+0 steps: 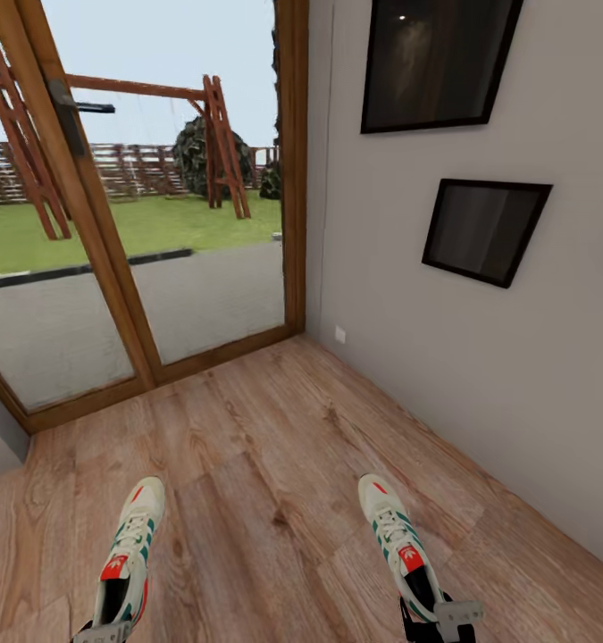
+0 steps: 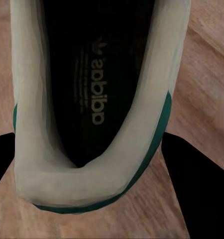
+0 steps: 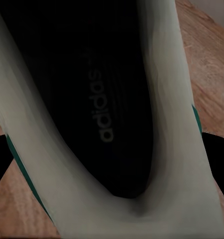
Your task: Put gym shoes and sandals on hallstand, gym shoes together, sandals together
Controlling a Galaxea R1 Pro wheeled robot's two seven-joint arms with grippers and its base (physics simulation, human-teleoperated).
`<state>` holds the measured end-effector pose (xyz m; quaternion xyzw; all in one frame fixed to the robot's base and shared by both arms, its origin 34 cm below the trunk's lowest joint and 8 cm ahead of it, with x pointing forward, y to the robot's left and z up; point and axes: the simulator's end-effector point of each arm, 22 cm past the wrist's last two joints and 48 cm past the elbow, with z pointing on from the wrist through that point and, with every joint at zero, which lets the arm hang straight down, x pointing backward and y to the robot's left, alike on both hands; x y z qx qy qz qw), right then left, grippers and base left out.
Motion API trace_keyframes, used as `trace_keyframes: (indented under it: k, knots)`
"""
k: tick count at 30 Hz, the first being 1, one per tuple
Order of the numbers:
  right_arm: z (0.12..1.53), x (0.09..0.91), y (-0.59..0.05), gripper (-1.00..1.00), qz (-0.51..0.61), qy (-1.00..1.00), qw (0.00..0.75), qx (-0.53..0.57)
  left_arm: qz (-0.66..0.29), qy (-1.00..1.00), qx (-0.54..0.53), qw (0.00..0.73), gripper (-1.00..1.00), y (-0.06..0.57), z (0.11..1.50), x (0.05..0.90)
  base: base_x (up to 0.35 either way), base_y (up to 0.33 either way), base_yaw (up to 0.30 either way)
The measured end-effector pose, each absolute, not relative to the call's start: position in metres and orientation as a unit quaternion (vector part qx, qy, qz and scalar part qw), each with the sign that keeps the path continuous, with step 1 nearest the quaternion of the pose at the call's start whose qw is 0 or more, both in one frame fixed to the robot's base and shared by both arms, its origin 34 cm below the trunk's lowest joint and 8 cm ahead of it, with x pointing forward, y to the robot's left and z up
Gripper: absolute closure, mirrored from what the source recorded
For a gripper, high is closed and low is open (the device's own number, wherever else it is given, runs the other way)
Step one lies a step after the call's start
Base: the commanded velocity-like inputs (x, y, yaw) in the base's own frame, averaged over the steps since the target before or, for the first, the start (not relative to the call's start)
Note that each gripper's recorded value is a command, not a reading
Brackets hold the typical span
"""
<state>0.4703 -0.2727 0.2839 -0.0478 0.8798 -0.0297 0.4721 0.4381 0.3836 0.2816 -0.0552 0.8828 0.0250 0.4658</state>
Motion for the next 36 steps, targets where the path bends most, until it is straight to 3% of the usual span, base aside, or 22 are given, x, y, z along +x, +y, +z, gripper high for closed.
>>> trace_keyframes:
  k: [12,36]
  knots:
    - [0.284,0.470,-0.272,1.00,-0.029,0.880,0.472,-0.048,0.015,0.888,-0.008,0.460,1.00,0.367,0.277,0.432,0.000,0.000,-0.282]
    - [0.283,0.470,-0.271,1.00,-0.029,0.880,0.471,-0.048,0.017,0.888,-0.012,0.459,1.00,0.369,0.276,0.431,0.000,0.000,-0.282]
